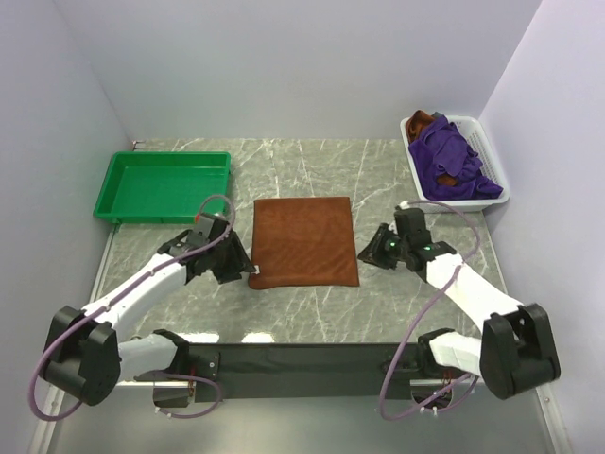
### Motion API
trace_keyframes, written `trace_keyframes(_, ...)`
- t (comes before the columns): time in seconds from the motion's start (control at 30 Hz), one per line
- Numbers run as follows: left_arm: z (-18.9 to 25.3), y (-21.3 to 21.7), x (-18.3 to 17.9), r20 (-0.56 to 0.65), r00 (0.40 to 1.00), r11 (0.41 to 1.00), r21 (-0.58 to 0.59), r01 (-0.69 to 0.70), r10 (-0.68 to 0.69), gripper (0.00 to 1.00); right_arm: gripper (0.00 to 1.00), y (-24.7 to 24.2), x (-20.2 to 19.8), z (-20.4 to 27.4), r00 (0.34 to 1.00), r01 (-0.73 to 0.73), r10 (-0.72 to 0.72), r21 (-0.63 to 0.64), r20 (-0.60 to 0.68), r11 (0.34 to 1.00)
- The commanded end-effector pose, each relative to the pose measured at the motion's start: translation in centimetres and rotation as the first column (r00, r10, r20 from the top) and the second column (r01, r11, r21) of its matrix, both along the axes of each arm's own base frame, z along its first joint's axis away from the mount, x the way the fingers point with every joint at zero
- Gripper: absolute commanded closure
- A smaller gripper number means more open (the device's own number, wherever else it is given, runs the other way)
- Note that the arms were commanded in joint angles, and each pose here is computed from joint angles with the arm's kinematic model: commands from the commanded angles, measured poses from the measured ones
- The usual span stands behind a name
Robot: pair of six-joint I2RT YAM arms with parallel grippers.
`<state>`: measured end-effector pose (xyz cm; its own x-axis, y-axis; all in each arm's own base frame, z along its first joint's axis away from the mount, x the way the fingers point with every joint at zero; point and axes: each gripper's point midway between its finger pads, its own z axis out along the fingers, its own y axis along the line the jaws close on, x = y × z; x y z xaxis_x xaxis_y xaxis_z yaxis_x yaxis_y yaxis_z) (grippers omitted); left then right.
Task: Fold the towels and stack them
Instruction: Fold the towel
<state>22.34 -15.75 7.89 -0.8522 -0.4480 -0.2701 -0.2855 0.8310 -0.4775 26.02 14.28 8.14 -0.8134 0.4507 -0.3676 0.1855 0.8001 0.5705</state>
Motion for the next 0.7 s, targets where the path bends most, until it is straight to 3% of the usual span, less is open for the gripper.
trace_keyframes(0.0,0.8,-2.0,1.4,0.044,0.999,1.000,-0.013,0.021,-0.021,0.49,0.72,3.5,1.1,1.4,0.995,-0.093,0.090,0.070,0.048,0.993)
trace_keyframes(0.17,-2.4,-3.9,2.2,0.008,0.998,0.998,0.029,0.064,-0.064,0.55,0.74,4.6,1.0,-2.1,0.995,-0.093,0.096,0.101,-0.021,0.991)
trace_keyframes(0.47,-8.6,-0.7,-0.8,-0.144,0.989,0.984,0.174,0.038,-0.013,0.66,0.77,-0.2,-0.4,-8.8,0.980,0.050,-0.051,-0.014,-0.193,0.999)
trace_keyframes(0.6,-8.4,0.7,-0.6,-0.115,0.993,0.972,0.237,0.007,0.021,0.64,0.78,-1.9,-0.2,-8.8,0.982,0.069,-0.081,-0.074,-0.169,0.995)
trace_keyframes(0.67,-8.0,0.8,-0.6,-0.107,0.994,0.969,0.245,0.016,0.010,0.58,0.78,-1.8,0.3,-7.4,0.991,0.050,-0.058,-0.071,-0.121,0.996)
